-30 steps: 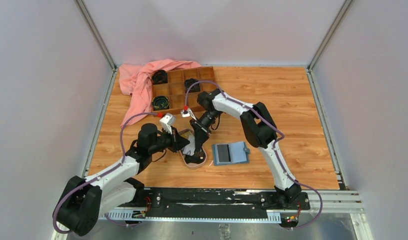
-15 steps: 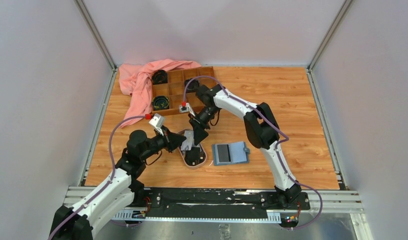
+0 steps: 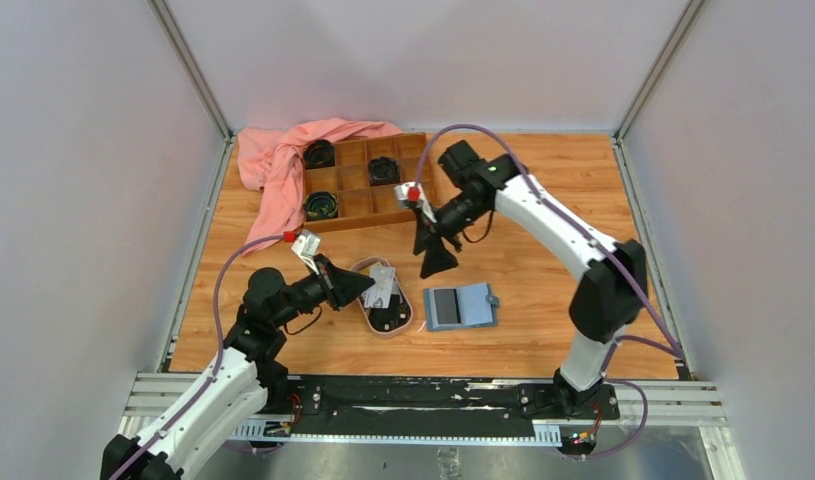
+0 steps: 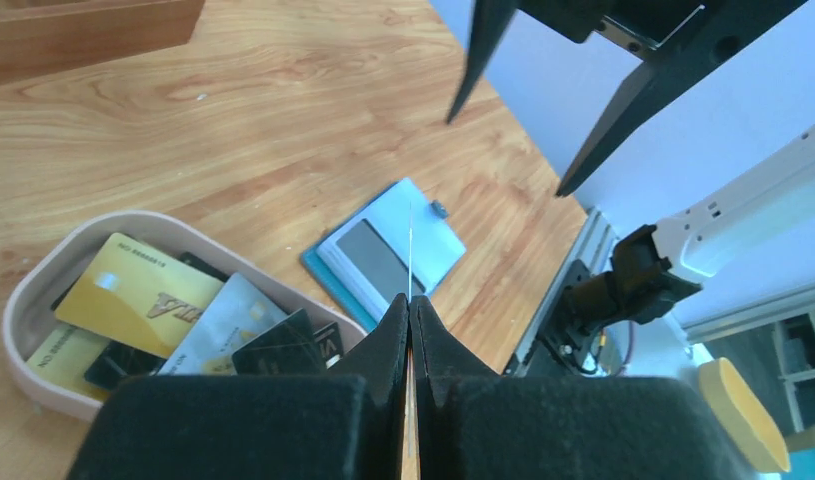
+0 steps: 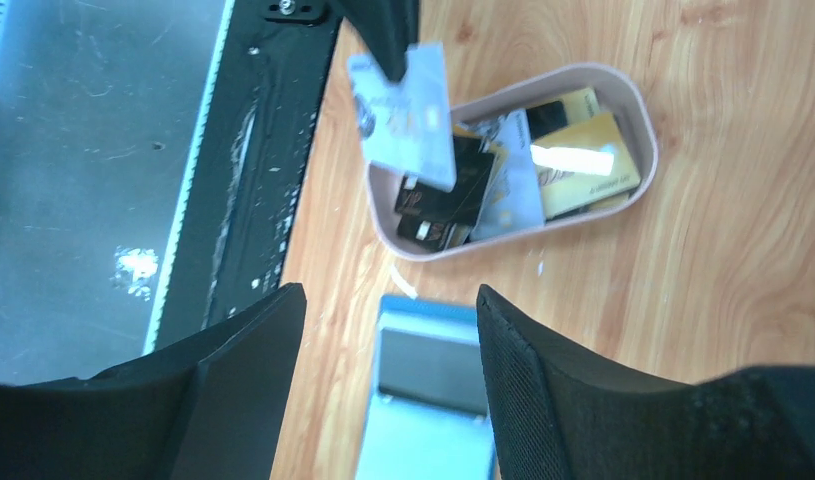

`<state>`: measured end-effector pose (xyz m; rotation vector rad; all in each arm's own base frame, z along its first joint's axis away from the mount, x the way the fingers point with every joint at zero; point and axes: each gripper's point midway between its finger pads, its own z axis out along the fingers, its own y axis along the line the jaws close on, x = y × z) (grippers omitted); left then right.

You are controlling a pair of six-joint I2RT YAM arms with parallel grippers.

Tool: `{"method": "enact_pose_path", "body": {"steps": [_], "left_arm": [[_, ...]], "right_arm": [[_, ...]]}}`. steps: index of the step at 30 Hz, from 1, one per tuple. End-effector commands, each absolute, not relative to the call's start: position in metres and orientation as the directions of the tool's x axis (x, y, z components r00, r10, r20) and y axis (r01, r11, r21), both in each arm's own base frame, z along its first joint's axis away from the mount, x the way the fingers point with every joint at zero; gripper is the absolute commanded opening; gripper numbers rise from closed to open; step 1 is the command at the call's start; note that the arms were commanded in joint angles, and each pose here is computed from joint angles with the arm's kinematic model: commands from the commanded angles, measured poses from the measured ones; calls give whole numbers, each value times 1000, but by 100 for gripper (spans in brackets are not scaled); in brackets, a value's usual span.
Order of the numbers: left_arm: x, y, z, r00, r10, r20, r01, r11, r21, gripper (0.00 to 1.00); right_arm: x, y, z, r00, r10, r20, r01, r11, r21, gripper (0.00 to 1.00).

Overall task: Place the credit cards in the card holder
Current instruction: Pick up the credit card from the storage box.

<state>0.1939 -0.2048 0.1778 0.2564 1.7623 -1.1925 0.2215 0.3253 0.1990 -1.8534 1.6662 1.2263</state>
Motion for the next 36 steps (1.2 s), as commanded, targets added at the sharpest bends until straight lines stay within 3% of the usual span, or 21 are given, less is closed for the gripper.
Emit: {"method": "enact_pose_path", "body": {"steps": [1, 6, 12, 22, 28, 34, 36], "left_arm": [[179, -215, 212, -517, -358, -777, 668, 399, -628, 0], [171, -241, 226, -516, -336, -788, 710, 346, -613, 0], [174, -275, 232, -518, -309, -798, 744, 297, -598, 0], [176, -298, 225, -526, -304, -794, 753, 267, -602, 0], [177, -304, 221, -535, -294, -792, 754, 256, -604, 0], [178, -305, 218, -533, -297, -792, 756, 255, -604, 0], [178, -305, 217, -532, -300, -792, 754, 258, -604, 1]], "right_arm": [[204, 283, 216, -165, -527, -834, -922, -217, 320, 67], [178, 259, 220, -256, -412, -874, -900, -229, 371, 70], [178, 258, 209, -321, -397, -860, -885, -197, 422, 78], [180, 267, 200, -429, -393, -814, -831, -182, 526, 65], [174, 276, 194, -448, -417, -791, -803, -202, 561, 43], [172, 280, 191, -469, -426, -774, -780, -211, 589, 3], [171, 280, 192, -470, -425, -774, -779, -212, 590, 0]]}}
